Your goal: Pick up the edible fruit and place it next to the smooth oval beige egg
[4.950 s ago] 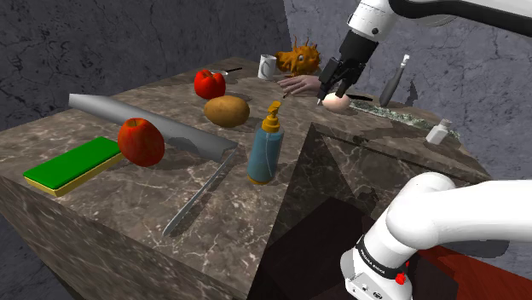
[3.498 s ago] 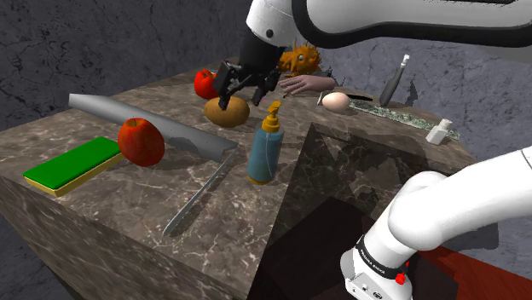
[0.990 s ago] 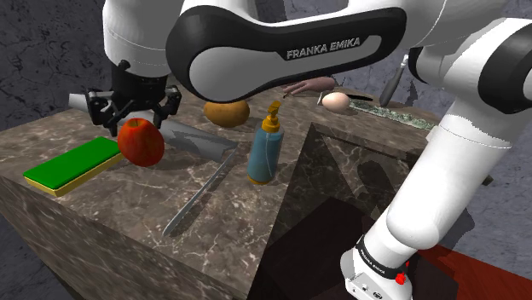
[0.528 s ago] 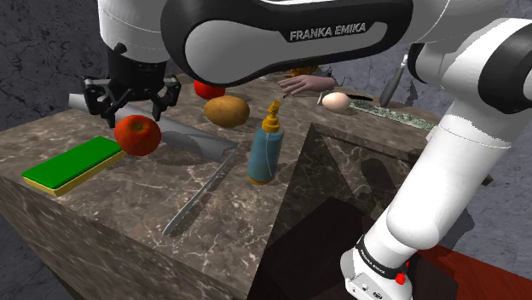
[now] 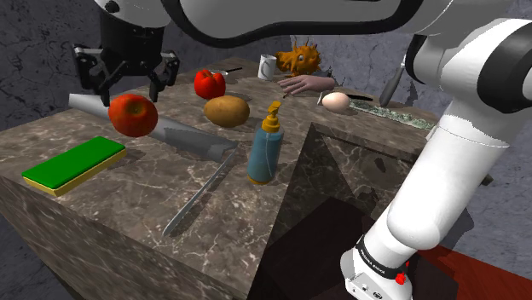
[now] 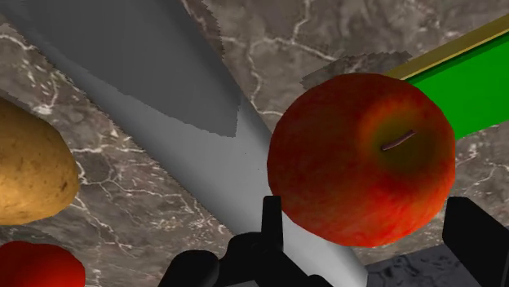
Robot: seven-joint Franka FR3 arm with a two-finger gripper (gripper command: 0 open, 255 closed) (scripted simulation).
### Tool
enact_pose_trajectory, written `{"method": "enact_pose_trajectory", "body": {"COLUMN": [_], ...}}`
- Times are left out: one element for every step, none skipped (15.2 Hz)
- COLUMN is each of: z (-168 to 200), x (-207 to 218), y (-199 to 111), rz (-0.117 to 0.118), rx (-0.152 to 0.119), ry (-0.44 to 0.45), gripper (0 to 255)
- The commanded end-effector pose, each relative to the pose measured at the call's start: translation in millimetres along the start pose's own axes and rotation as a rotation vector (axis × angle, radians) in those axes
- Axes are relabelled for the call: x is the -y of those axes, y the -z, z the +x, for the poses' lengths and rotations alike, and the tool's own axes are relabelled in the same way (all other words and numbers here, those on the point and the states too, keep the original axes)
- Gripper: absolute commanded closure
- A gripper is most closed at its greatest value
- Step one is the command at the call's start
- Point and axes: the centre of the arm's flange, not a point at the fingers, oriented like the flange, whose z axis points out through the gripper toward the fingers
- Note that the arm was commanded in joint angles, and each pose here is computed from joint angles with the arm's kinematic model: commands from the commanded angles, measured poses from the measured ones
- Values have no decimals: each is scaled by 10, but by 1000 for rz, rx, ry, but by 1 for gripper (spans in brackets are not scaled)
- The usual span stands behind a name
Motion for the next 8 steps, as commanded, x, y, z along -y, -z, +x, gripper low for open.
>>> {"method": "enact_pose_trajectory", "body": {"z": [35,56,77,97,118,139,159,180], "x": [7,10,13,16,19,22,25,28], "y": [95,143,192,240,289,337,386,434], "rz": [0,0,0,0,0,0,0,0], "rx": [0,0,0,0,0,0,0,0], "ry": [0,0,0,0,0,0,0,0], "gripper": [255,255,255,255,255,255,255,255]}}
